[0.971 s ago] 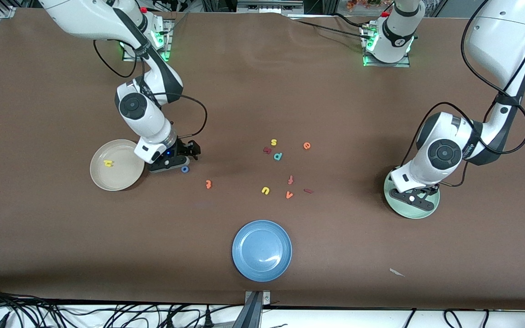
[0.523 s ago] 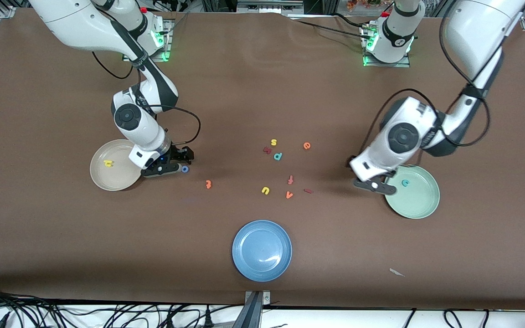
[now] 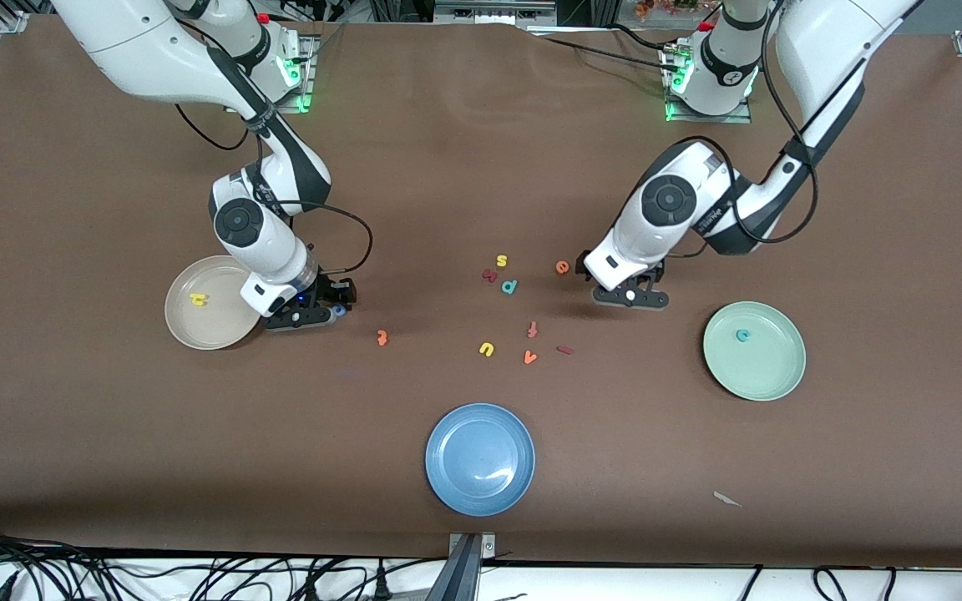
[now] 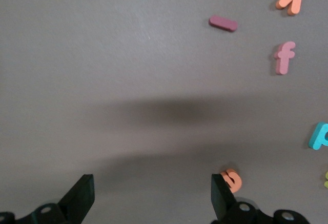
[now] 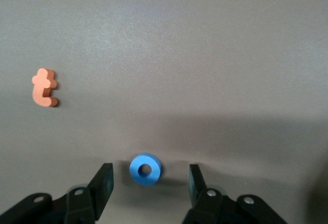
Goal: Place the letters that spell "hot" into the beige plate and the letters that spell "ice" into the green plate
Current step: 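Grasp the blue ring while the left gripper reaches the orange letter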
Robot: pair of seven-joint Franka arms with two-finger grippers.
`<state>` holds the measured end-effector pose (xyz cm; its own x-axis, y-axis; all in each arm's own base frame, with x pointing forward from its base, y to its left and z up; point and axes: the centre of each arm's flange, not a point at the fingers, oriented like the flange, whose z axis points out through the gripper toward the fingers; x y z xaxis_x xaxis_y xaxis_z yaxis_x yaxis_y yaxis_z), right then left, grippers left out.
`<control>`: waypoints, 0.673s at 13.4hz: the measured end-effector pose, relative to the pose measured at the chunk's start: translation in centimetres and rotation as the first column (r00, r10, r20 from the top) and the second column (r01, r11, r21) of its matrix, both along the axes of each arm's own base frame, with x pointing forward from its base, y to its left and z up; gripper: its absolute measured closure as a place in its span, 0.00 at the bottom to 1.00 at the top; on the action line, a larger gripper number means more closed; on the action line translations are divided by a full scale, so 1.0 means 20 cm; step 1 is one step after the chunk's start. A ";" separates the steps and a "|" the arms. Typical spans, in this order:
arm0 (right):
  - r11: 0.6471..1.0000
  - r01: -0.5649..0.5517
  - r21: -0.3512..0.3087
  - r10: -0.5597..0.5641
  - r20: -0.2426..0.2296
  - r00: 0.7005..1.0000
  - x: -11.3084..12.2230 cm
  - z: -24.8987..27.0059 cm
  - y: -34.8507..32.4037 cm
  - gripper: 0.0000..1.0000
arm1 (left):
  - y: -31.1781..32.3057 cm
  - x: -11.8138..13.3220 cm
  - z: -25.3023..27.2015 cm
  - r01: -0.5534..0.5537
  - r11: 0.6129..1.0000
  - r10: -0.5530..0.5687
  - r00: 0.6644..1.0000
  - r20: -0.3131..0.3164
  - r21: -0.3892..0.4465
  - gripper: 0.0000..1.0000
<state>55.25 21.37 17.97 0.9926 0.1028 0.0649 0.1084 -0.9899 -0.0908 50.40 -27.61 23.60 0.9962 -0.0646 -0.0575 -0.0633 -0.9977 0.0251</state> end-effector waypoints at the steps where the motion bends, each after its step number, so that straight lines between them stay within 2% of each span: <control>1: 1.000 0.004 0.002 -0.004 -0.004 1.000 0.01 -0.02 0.00 0.32 | -0.03 -0.06 -0.03 -0.010 1.000 0.010 1.000 0.009 -0.004 0.00; 5: 0.999 0.037 0.009 -0.037 -0.001 0.999 0.04 -0.02 0.00 0.38 | -0.26 -0.30 -0.12 -0.065 0.997 0.062 0.996 0.071 0.038 0.00; 7: 0.999 0.044 0.009 -0.044 -0.002 0.999 0.04 -0.02 0.01 0.38 | -0.35 -0.32 -0.14 -0.086 0.996 0.084 0.994 0.075 0.029 0.03; 9: 0.999 0.044 0.009 -0.044 -0.002 0.999 0.04 -0.02 0.01 0.38 | -0.40 -0.26 -0.18 -0.100 0.995 0.098 0.993 0.063 0.025 0.04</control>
